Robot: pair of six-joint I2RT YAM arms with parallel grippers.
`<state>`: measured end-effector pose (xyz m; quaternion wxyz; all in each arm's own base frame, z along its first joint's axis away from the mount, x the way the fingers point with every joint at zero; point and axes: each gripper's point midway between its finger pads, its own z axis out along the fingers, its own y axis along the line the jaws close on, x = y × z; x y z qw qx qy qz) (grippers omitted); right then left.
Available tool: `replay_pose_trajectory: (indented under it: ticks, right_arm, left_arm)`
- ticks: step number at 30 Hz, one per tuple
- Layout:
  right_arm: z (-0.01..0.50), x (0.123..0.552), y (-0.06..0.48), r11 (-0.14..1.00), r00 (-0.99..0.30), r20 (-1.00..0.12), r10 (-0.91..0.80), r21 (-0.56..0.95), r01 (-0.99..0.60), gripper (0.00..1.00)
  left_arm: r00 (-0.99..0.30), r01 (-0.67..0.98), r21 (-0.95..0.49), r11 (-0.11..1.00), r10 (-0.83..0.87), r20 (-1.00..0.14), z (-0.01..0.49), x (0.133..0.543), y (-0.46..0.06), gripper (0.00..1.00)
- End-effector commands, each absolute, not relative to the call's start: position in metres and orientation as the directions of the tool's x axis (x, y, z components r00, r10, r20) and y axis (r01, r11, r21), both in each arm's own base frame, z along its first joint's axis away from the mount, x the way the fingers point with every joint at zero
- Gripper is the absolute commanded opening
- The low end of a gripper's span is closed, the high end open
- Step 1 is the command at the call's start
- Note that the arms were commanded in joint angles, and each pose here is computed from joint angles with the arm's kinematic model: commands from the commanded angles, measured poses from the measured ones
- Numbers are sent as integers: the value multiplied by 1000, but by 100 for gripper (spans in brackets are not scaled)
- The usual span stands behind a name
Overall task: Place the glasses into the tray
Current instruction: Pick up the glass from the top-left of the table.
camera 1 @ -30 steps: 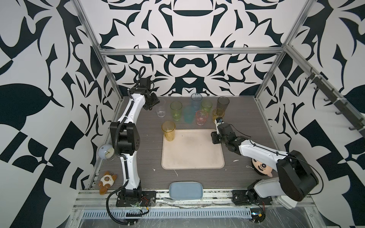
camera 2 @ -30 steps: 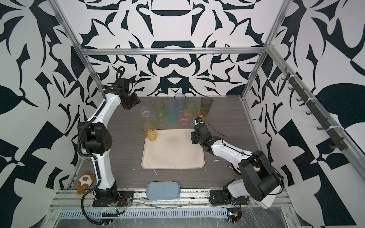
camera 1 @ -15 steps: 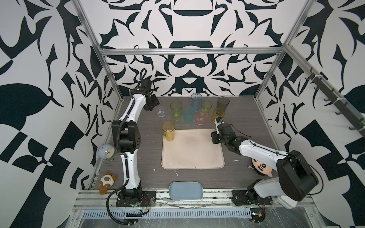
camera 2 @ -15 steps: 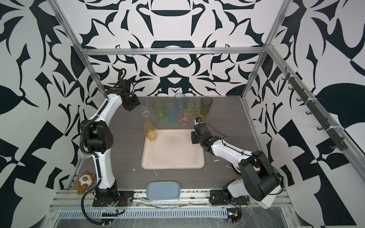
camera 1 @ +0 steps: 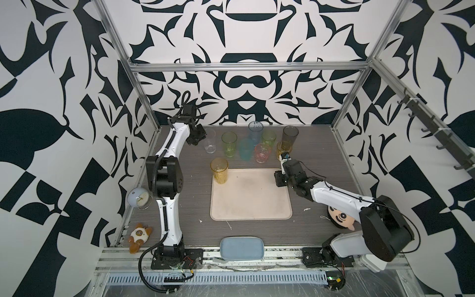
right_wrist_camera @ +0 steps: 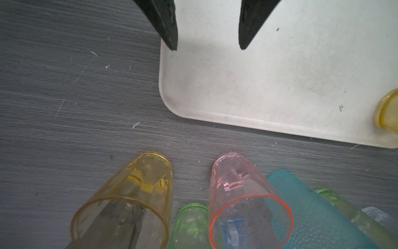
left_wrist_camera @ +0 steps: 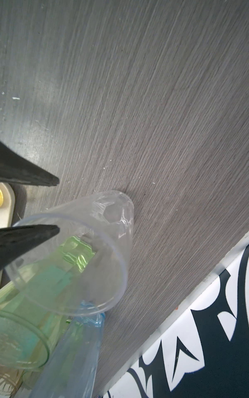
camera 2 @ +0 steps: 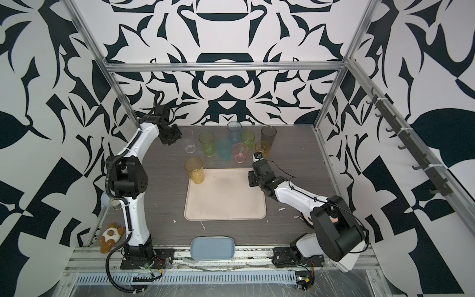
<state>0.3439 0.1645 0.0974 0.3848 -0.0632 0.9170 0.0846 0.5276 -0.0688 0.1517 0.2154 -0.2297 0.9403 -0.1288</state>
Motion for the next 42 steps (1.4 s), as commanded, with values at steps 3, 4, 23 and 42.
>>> replay_pose_trajectory:
  ticks: [3,4,23,42]
  right_arm:
    - [109,353,169,977,-680,-733,-39,114,-179,49]
    - [110,353,169,977,-678,-734,-39,113,-179,49]
    - [111,353,169,978,-678,-734,-41,110,-178,49]
    - [109,353,169,978,-682,-730,-43,108,-177,49]
  left_arm:
    - [-810,-395,-326,859,-493,-319,144,524,-63,31]
    - [-810,-395,-326,859,-493,-317,143,524,-63,29]
    - [-822,-396,-319,861,-487,-294,130,523,-64,20]
    - [-830,-394,-274,877,-468,-305,135,518,-55,13]
